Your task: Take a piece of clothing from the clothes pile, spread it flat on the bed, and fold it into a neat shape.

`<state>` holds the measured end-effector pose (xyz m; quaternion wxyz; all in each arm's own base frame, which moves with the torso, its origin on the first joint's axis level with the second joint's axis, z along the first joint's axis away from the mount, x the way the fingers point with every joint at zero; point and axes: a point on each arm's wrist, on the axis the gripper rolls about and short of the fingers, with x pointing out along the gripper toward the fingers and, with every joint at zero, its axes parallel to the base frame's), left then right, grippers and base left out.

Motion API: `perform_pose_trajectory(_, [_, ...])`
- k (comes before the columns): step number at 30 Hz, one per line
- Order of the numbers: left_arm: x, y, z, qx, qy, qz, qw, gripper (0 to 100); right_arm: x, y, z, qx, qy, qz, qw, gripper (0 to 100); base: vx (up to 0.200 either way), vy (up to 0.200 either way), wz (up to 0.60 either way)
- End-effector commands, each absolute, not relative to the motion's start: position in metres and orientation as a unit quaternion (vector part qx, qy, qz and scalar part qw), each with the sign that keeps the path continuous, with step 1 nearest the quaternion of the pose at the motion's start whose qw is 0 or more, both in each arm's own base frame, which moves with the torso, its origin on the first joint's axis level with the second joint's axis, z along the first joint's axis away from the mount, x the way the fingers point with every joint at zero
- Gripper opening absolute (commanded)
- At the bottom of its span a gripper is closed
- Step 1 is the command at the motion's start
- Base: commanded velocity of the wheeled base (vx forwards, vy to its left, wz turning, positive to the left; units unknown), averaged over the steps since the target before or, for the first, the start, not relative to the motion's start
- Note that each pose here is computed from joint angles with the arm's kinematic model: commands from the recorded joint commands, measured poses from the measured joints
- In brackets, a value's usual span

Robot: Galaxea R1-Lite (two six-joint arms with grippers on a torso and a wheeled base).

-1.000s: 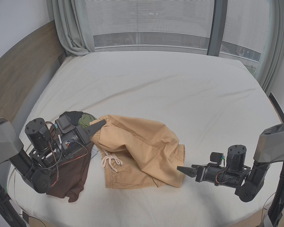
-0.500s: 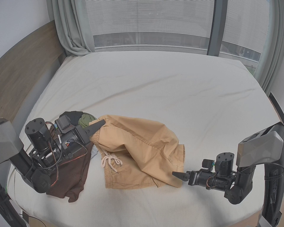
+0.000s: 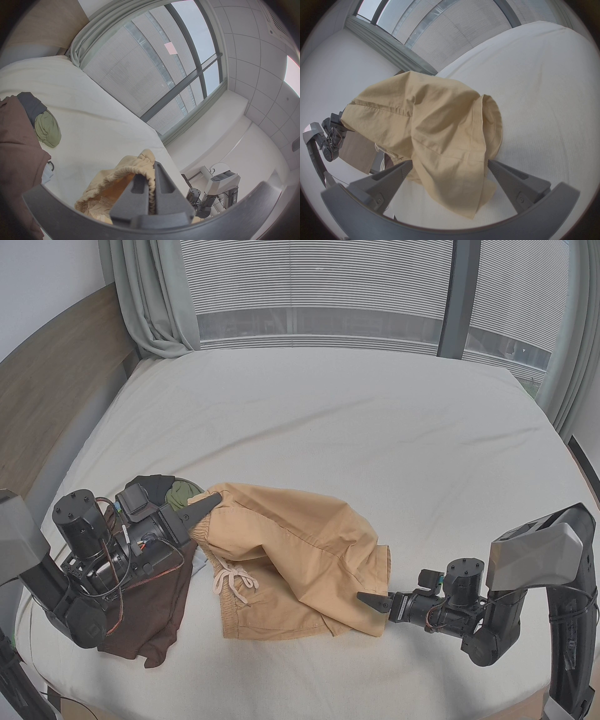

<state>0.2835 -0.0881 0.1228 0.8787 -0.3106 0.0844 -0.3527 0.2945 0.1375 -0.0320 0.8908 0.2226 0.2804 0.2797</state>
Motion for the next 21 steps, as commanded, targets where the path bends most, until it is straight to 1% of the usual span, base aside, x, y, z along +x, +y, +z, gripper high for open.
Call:
perform_pose_trajectory(1, [0.284, -0.088, 0.123, -0.311, 0.084, -0.353, 0.879, 0, 0.300, 0.139, -0.034, 0.224, 0.272, 0.268, 0.897, 0, 0.000, 0.000, 0.00])
perform_pose_trajectory(15, [0.286, -0.085, 0.121, -0.312, 0.086, -0.347, 0.880, 0, 0.301, 0.135, -0.030, 0.234, 0.269, 0.258, 0.898, 0, 0.000, 0.000, 0.00])
perform_pose_trajectory(19, [0.288, -0.085, 0.115, -0.312, 0.093, -0.341, 0.882, 0, 0.300, 0.131, -0.022, 0.237, 0.261, 0.256, 0.900, 0, 0.000, 0.000, 0.00])
perform_pose_trajectory(21, [0.291, -0.085, 0.110, -0.313, 0.100, -0.338, 0.882, 0, 0.295, 0.128, -0.011, 0.246, 0.257, 0.262, 0.897, 0, 0.000, 0.000, 0.00])
